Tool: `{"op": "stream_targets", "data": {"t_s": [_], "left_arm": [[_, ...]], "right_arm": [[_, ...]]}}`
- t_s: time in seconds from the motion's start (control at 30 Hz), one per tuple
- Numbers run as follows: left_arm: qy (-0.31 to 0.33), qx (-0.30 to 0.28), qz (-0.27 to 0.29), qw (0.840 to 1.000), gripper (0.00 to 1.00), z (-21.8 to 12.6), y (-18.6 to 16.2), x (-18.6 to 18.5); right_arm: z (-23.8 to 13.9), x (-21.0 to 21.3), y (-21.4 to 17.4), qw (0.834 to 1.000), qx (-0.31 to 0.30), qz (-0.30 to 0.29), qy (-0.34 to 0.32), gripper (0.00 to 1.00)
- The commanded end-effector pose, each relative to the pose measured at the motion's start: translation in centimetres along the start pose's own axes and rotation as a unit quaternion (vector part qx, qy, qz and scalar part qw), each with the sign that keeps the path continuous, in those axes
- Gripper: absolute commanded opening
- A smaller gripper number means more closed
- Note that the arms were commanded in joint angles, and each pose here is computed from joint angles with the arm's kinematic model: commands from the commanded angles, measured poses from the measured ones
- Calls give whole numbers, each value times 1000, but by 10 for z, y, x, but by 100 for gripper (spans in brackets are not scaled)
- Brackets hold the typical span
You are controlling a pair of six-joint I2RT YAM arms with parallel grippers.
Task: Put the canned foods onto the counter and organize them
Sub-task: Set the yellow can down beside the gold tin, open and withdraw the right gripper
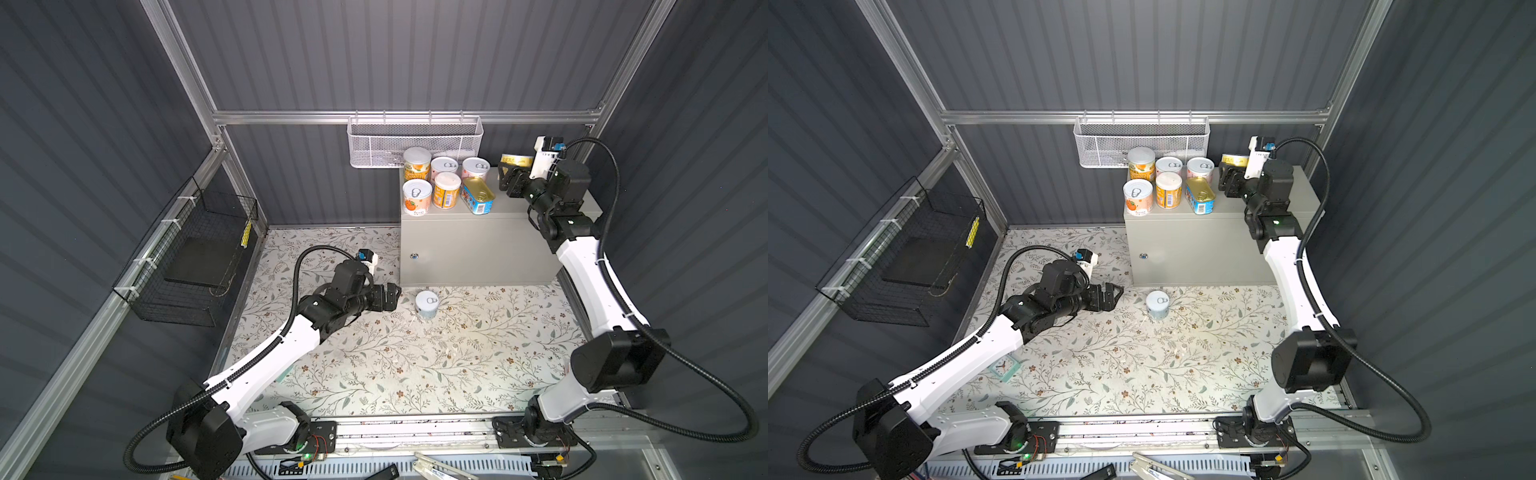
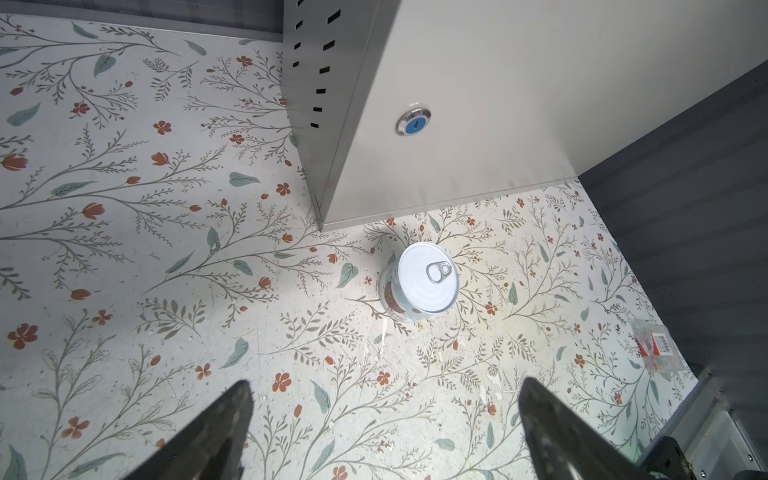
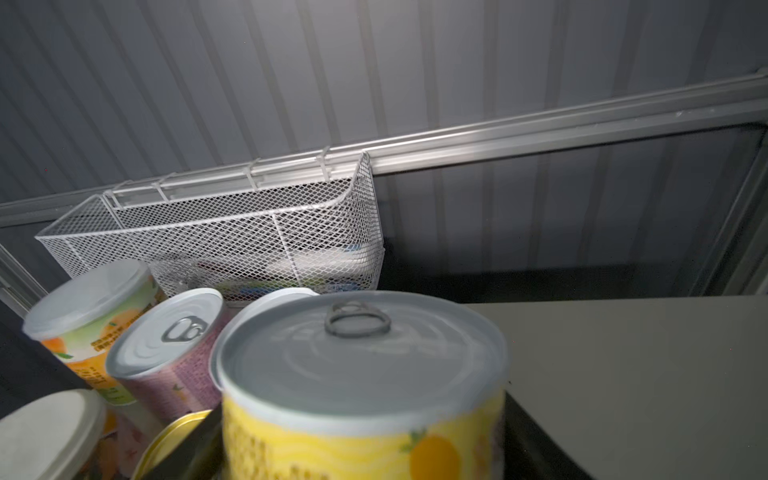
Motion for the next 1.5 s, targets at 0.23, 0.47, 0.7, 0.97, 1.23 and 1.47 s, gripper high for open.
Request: {"op": "stream_targets", "data": {"t_s": [0.23,0.47,0.7,0.97,1.23,1.47], "left_arm": [[-1,38,-5,999,100,16,-14,2],[-12,43,-5,999,100,33,-18,0],[-48,48,-19,998,100,60,-23,-9],[-79,66,-14,995,100,88,-31,-22],[-86,93,13,992,100,120,-45,-49],[-67,108,10,992,100,141,-49,-45]], "right_arm": [[21,4,19,998,-47,19,45,92],[-10,3,20,998,-58,13,24,99],[-80,8,11,996,-76,37,17,99],[-168,12,-37,998,-26,61,17,99],[-239,12,-98,990,7,139,33,99],[-272,42,-158,956,107,231,147,99]]}}
Point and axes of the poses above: each gripper's point midway between its finger pads, its own z axis out along the fingers, its own x axis along the line the jaws close on, y = z × x, the point moved 2 cm from there along -z, back along the fingers, and after that the axes turned 10 degrees about z, right-handed, at the moved point
